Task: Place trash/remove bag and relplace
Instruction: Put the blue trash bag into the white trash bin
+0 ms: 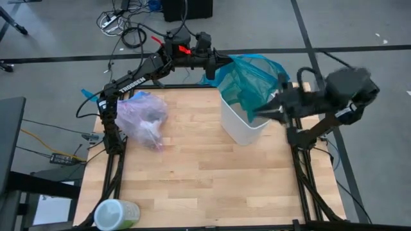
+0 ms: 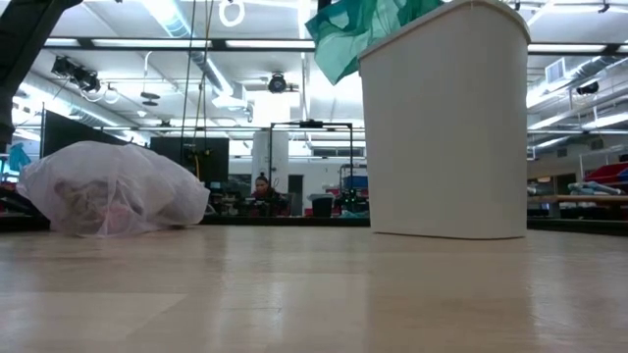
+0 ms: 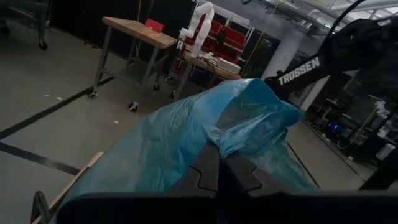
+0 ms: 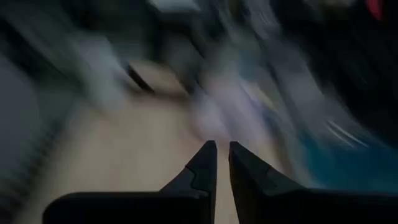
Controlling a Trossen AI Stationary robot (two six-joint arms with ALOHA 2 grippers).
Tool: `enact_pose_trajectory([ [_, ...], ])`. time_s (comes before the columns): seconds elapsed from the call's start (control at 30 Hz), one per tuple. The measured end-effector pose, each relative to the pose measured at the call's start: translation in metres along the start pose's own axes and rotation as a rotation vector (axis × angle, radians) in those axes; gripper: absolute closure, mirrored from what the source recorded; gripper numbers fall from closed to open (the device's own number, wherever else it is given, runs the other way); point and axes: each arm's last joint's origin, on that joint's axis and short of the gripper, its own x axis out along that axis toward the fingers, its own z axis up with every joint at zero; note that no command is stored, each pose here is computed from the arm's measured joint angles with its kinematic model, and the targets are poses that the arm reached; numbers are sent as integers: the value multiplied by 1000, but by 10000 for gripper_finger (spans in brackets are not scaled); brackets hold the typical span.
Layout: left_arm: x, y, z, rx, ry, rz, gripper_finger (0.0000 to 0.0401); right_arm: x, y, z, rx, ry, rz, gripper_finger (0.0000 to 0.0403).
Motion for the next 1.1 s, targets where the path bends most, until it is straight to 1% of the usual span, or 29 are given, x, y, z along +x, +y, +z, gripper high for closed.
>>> enact_pose_trajectory([
  [0.03,0,0,0,0,1,-2,393,-1,0,-10,-58,96,-78,371],
  [0.07,0,0,0,-1,2,-3,393,0,-1,-18,-114,183,-126,371],
  [0.13,0,1,0,1,5,0,393,7,-1,-29,-190,297,-190,364],
  [0.23,0,1,0,34,5,0,393,17,0,-35,-302,380,-213,340],
  [0.33,0,1,-2,58,19,6,393,32,2,-38,-367,427,-230,308],
  [0.4,0,2,-3,64,29,11,393,40,2,-42,-420,470,-258,286],
  [0.5,0,2,-4,77,39,15,393,44,2,-45,-492,524,-331,252],
  [0.57,0,2,-5,82,47,19,393,46,2,-46,-513,538,-368,231],
  [0.63,0,3,-5,82,48,19,393,48,3,-47,-518,546,-372,213],
  [0.77,-1,4,-3,90,25,58,393,50,4,-48,-476,546,-355,197],
  [0.83,-1,6,-2,91,11,76,393,50,5,-50,-466,563,-324,196],
  [0.93,-1,6,0,90,-3,74,393,55,8,-55,-441,579,-313,200],
  [1.03,-1,6,0,88,-2,73,393,59,8,-58,-466,595,-358,210],
  [1.1,-1,5,-1,87,1,72,393,59,7,-58,-489,597,-408,221],
])
